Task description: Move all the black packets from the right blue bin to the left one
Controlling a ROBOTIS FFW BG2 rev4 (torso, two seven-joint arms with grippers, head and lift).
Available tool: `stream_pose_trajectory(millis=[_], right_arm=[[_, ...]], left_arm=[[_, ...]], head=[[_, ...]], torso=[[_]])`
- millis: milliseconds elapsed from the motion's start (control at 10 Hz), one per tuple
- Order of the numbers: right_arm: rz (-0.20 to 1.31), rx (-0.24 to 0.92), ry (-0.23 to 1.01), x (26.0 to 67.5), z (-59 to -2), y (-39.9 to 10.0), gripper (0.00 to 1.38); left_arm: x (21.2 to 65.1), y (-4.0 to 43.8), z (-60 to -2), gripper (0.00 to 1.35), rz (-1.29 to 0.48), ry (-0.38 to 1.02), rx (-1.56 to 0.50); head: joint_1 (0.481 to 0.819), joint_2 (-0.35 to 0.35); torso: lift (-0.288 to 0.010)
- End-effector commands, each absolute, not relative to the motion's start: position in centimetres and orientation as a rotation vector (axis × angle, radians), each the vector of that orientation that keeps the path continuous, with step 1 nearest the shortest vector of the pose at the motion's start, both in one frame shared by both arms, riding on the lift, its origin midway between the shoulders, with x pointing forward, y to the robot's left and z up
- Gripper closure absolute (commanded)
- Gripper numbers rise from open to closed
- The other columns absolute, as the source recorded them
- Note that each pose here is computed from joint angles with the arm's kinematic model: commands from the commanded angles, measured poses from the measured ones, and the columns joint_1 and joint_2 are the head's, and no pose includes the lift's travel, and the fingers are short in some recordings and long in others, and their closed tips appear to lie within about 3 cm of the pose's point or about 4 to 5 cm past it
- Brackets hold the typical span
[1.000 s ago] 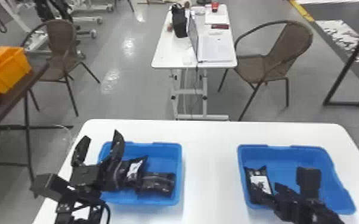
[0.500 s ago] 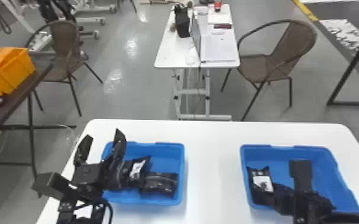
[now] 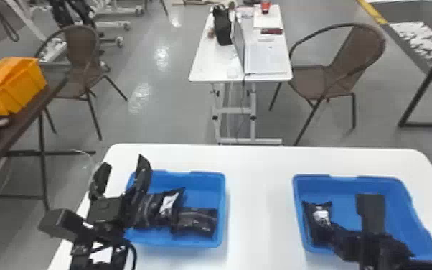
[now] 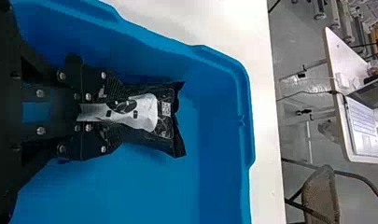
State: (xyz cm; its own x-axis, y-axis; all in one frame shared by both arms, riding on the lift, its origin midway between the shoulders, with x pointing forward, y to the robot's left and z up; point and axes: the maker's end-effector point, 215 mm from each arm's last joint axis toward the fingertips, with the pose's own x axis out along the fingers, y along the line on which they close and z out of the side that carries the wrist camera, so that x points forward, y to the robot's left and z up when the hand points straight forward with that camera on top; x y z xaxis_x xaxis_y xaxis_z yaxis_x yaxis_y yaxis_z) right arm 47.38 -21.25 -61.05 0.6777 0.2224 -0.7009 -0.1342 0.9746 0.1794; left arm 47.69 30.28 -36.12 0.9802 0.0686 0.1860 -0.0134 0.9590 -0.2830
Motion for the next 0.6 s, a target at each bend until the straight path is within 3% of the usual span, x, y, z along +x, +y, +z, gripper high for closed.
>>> stream_pose_trajectory(millis=[0,300,500], right_arm=[[0.193,0.111,0.724,47.8,-57.9,-21.5,1.16],[0.206,0.067,0.510,49.4,-48.3,-21.5,1.16],[0.386,0.000,0.284,53.7,-40.4,-17.9,1.16]], left_arm=[[47.7,30.2,-35.9,0.18,0.042,-0.203,-0.292],[47.4,30.5,-36.3,0.18,0.071,-0.203,-0.337],[48.1,29.7,-36.8,0.17,0.056,-0.163,-0.385]], head=[[0.695,0.106],[0.695,0.102],[0.695,0.112]], torso=[[0.000],[0.000],[0.000]])
